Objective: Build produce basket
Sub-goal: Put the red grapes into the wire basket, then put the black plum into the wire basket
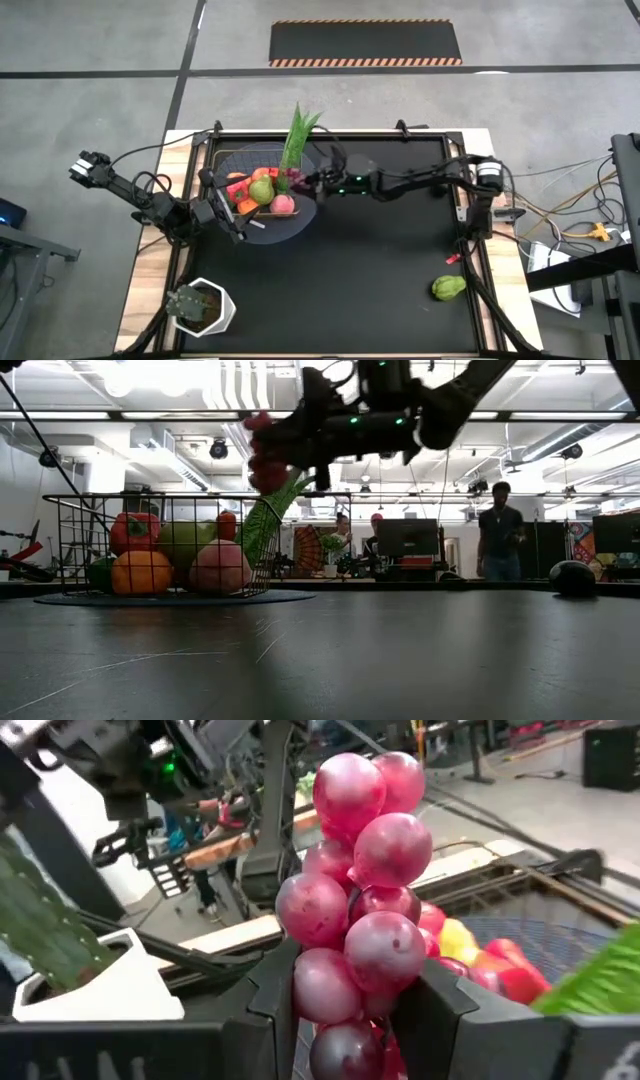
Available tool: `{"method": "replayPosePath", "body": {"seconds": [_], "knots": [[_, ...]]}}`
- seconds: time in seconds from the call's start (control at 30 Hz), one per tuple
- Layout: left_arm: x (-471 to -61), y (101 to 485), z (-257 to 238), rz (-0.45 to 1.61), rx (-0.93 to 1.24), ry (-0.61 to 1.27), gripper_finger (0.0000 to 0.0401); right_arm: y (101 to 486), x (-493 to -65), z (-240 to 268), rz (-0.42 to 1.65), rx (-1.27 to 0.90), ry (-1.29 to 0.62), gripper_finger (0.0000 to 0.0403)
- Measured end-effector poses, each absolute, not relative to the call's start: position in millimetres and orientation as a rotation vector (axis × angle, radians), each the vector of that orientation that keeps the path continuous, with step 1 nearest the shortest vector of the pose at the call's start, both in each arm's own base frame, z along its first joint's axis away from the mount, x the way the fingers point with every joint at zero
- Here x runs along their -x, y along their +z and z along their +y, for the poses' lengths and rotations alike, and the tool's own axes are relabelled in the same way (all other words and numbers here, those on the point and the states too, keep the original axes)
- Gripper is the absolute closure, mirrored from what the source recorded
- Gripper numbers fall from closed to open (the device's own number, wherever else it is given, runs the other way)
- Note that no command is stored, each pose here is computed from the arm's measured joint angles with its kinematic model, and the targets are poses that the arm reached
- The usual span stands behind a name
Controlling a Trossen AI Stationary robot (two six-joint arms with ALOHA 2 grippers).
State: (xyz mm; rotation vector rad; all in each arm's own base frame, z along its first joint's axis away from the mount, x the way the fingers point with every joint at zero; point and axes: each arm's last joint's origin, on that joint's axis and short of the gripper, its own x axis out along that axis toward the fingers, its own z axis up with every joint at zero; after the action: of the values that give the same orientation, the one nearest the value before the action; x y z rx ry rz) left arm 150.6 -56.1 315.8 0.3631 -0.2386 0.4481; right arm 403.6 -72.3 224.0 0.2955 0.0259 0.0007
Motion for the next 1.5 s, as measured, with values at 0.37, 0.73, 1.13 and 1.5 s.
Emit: {"method": "replayPosePath", "body": {"seconds": [0.37, 0.73, 1.13, 1.5], "knots": [[-150.6, 315.7, -56.1, -0.238, -0.363, 0.448, 0.0079, 212.6, -443.1, -79.0, 0.158, -0.288, 0.000, 0.0242], [-150.9, 315.6, -56.2, -0.238, -0.364, 0.448, 0.0079, 226.5, -449.3, -80.4, 0.198, -0.256, -0.003, 0.0160], [-151.2, 315.3, -56.4, -0.236, -0.365, 0.448, 0.0079, 244.7, -438.3, -78.3, 0.267, -0.201, -0.001, 0.0150], [-151.5, 315.1, -56.6, -0.235, -0.367, 0.447, 0.0079, 301.8, -383.5, -70.6, 0.450, -0.188, -0.108, 0.0154]]}}
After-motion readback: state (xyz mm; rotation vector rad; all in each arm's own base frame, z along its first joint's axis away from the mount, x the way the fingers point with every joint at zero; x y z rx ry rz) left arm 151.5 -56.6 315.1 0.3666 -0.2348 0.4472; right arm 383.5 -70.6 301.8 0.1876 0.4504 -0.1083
